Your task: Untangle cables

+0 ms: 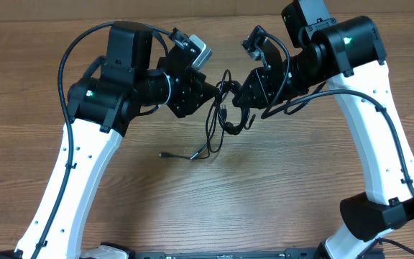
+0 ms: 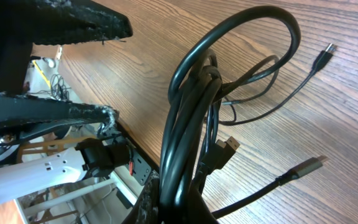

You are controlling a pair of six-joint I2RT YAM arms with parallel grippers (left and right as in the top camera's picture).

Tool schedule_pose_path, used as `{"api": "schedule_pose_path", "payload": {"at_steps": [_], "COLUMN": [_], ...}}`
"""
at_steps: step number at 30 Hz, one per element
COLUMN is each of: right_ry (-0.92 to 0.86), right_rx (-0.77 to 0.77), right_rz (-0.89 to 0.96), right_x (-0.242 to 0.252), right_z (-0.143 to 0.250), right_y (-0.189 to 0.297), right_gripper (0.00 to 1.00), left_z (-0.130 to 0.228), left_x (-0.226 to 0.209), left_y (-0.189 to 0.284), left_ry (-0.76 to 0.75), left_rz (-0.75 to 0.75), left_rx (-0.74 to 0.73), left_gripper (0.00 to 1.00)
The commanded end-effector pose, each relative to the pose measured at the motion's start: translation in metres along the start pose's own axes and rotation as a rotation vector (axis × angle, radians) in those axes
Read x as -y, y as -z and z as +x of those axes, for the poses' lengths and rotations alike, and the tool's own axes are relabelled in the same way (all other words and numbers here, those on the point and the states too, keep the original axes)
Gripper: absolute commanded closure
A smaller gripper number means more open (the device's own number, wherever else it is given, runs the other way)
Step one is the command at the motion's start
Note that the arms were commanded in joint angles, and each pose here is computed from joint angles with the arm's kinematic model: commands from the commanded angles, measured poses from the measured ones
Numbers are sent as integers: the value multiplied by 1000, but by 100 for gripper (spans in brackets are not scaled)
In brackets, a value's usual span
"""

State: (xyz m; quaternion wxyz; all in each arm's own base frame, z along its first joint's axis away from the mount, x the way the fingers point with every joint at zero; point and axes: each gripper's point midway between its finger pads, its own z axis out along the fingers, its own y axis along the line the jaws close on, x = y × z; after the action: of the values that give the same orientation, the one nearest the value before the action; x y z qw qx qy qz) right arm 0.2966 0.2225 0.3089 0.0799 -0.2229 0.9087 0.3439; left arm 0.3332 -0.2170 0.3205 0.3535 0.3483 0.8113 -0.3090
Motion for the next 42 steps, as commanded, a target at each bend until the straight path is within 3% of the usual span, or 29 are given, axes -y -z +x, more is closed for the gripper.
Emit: {"api": "schedule_pose_path", "payload": {"at_steps": [1,15,22,32,42], "right_ry": [24,56,68,65,57], "right_rx": [18,50,41,39,28], "right_rz": [-41,-143,-148,-118,-100], "right_x": [-11,-30,-35,-30,-27], "right_z": [-2,-10,-8,-8,-5], "right_y": [3,4,1,0,-1], "right_gripper": [96,96,96,96,96], "left_z": [-13,-13,-12,-2,0], "left_x": [12,33,30,13,0], "left_y": [9,-1,-2,-1,0], "left_ry": [-31,-22,-21,-9,-17], "left_rz": [19,53,33,-69,-145], "left_rx": [37,20,14,-30,-43], "left_gripper": [56,60,85,61,59]}}
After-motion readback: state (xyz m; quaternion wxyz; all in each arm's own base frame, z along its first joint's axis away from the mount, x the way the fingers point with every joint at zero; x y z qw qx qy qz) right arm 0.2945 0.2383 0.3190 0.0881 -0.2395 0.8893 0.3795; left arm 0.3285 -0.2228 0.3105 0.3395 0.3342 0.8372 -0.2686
